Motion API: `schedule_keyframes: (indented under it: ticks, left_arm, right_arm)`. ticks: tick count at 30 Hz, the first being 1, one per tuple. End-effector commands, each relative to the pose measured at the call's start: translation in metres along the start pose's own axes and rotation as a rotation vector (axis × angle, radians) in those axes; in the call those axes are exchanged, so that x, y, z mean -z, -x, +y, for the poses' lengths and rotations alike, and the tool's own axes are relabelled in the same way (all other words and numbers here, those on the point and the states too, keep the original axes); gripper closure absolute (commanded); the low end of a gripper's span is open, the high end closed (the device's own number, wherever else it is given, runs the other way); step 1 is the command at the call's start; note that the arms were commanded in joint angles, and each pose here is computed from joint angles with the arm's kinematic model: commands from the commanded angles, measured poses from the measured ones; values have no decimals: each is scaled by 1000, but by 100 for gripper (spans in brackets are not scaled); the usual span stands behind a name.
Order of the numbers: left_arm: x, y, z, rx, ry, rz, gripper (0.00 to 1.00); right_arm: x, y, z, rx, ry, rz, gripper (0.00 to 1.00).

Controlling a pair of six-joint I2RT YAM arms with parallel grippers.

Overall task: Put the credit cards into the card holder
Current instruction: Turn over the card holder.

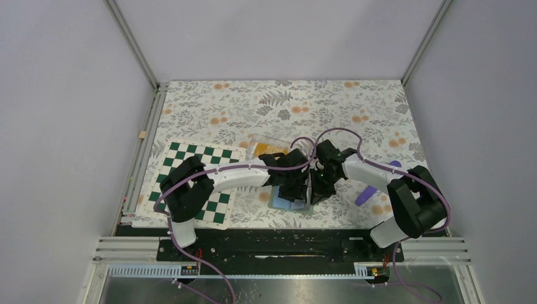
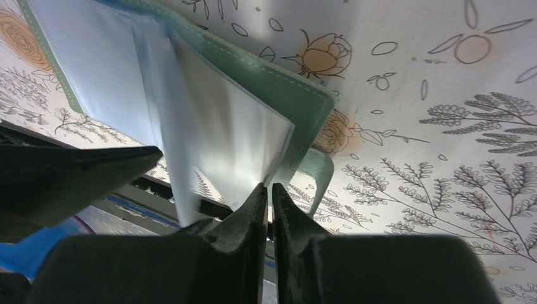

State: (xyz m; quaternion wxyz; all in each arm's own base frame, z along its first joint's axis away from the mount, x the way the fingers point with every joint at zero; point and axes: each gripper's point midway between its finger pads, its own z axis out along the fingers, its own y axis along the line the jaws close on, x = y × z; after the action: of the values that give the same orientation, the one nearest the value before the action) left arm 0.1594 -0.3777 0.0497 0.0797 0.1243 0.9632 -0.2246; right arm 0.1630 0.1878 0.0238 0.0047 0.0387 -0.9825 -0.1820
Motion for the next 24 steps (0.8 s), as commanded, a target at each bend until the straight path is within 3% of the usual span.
schedule_keyframes:
  ticks: [1, 11, 19, 24]
  left_arm:
    - [0, 9, -36, 1, -138, -27, 51]
    - [1, 8, -51, -18, -249, -50, 38]
    - [75, 60, -74, -20, -606, -289, 35]
    - [114, 111, -31, 50, -640, -420, 36]
  right_arm:
    - [14, 8, -4, 0, -7, -47, 87]
    - [33, 21, -9, -46, 39, -90, 87]
    - [49, 52, 11, -44, 82, -126, 83]
    - [60, 90, 30, -58, 126, -159, 71]
